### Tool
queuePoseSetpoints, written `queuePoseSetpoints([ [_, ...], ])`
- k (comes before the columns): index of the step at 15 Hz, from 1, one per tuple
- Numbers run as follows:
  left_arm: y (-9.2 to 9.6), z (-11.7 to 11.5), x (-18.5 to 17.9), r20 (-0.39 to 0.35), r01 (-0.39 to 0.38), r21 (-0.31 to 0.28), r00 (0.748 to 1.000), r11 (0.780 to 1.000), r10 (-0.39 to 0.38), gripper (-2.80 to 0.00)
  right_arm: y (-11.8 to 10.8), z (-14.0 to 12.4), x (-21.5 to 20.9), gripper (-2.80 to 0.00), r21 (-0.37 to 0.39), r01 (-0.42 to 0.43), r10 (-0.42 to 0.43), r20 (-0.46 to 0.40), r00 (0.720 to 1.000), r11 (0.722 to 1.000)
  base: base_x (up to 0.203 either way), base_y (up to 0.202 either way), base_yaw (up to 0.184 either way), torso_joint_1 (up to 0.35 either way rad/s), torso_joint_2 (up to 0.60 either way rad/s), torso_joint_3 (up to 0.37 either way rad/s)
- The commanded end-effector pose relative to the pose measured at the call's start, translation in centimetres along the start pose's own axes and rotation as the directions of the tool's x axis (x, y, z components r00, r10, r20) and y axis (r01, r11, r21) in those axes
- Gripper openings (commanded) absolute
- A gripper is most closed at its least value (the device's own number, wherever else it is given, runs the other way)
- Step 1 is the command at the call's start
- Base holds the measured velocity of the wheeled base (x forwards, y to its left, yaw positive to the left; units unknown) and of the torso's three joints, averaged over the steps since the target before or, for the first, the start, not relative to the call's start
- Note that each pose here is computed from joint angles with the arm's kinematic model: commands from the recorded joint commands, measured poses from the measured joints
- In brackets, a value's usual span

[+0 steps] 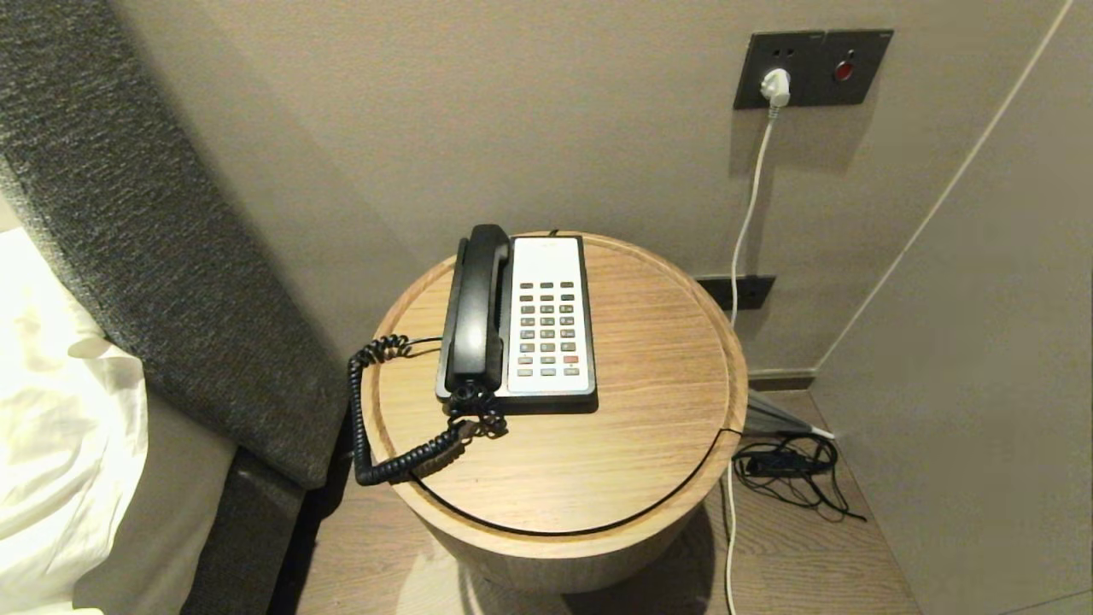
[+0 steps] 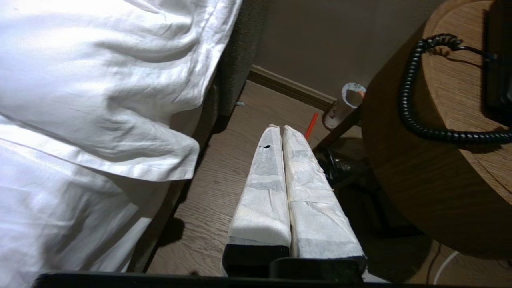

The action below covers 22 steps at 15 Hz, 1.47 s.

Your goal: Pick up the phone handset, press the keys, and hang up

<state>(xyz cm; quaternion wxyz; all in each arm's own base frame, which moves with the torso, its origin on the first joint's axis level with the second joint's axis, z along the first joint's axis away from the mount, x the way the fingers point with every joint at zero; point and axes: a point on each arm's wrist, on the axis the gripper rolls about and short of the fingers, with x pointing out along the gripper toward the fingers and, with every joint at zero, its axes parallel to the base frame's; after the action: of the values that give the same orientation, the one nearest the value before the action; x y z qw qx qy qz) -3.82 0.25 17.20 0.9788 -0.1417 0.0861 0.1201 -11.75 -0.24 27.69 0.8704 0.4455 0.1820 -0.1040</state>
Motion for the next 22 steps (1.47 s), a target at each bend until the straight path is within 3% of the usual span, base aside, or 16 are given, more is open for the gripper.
queuePoseSetpoints([
  [1,-0.2,0.2,0.1,-0.021,0.03,-0.001,0.999,1.0,-0.03,-2.8,-2.9,-3.2,-1.1,-2.8,0.001,-0.017,0.017,0.042,0.999,1.0,0.0,0.0,0.0,0.0,0.0,0.0],
  [3,-0.1,0.0,-0.1,-0.016,0.043,0.001,0.999,0.999,-0.043,-2.8,-4.4,-4.5,-0.8,-2.8,-0.049,0.003,-0.002,0.03,1.0,0.999,0.0,0.0,0.0,0.0,0.0,0.0],
  [8,-0.2,0.1,0.0,-0.029,0.069,0.014,0.997,0.997,-0.069,-2.8,-4.4,-4.6,-0.6,-2.8,-0.221,-0.025,0.029,0.018,0.999,0.975,0.0,0.0,0.0,0.0,0.0,0.0],
  [11,-0.1,-0.4,0.1,-0.043,0.09,0.039,0.995,0.995,-0.089,-2.8,-4.2,-4.4,0.3,-2.8,-0.383,-0.064,0.075,0.013,0.997,0.921,0.0,0.0,0.0,0.0,0.0,0.0],
  [14,-0.2,-0.6,0.5,-0.083,0.118,0.039,0.99,0.992,-0.114,-2.8,-4.3,-4.5,0.5,-2.8,-0.422,-0.092,0.091,-0.023,0.996,0.902,0.0,0.0,0.0,0.0,0.0,0.0],
  [18,0.7,-3.7,0.7,-0.117,0.174,0.087,0.98,0.981,-0.163,-2.8,-5.6,-5.4,1.1,-2.8,-0.493,-0.096,0.07,-0.072,0.995,0.865,0.0,0.0,0.0,0.0,0.0,0.0],
  [20,0.8,-4.7,0.9,-0.146,0.228,0.113,0.967,0.967,-0.211,-2.8,-6.4,-5.8,2.0,-2.8,-0.554,-0.099,0.056,-0.094,0.994,0.827,0.0,0.0,0.0,0.0,0.0,0.0],
  [22,0.9,-5.0,1.0,-0.15,0.227,0.127,0.967,0.966,-0.208,-2.8,-6.7,-5.9,3.2,-2.8,-0.588,-0.111,0.082,-0.076,0.994,0.801,0.0,0.0,0.0,0.0,0.0,0.0],
])
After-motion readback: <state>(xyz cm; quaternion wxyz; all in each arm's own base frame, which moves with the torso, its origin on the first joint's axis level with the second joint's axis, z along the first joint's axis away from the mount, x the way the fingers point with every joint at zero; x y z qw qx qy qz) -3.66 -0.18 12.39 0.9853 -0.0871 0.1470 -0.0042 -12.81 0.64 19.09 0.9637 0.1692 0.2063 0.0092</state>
